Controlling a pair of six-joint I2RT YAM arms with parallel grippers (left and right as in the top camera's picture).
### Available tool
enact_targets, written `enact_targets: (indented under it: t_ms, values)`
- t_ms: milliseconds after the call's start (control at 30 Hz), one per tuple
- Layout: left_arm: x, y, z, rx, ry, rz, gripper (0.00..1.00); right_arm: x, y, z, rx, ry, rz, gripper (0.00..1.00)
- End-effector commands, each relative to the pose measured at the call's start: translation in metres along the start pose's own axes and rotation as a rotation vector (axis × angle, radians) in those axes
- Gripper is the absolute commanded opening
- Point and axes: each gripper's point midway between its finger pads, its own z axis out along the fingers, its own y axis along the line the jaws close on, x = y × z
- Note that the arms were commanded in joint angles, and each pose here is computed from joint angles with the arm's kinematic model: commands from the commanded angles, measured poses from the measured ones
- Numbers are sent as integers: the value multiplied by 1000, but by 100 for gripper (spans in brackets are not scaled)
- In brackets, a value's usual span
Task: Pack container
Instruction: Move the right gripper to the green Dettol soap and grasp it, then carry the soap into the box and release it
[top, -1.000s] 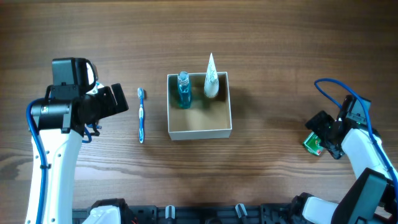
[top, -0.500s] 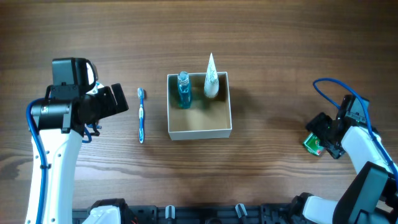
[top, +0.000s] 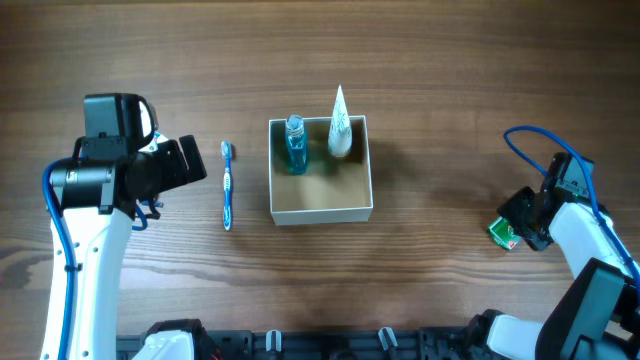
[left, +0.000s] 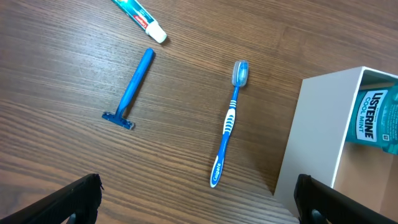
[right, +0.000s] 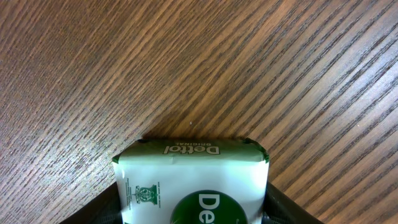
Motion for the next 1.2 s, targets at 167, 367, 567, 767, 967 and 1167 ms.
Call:
enact_targets:
  t_ms: [167, 367, 567, 767, 967, 1167]
  values:
    - [-4, -2, -4, 15, -8, 6, 100, -30, 42, -53, -164, -16, -11, 15]
    - [-4, -2, -4, 15, -8, 6, 100, -64, 100, -167, -300, -234, -300, 4]
    - [-4, -2, -4, 15, -8, 6, 100, 2, 195, -273, -535, -459, -1075, 4]
    - [-4, -2, -4, 15, -8, 6, 100, 99, 236, -297, -611, -575, -1684, 4]
    - [-4, -2, -4, 15, -9, 6, 100, 160, 257, -288, -661, -539, -1928, 4]
    - [-4, -2, -4, 15, -8, 6, 100, 190, 281, -251, -615, -451, -2021, 4]
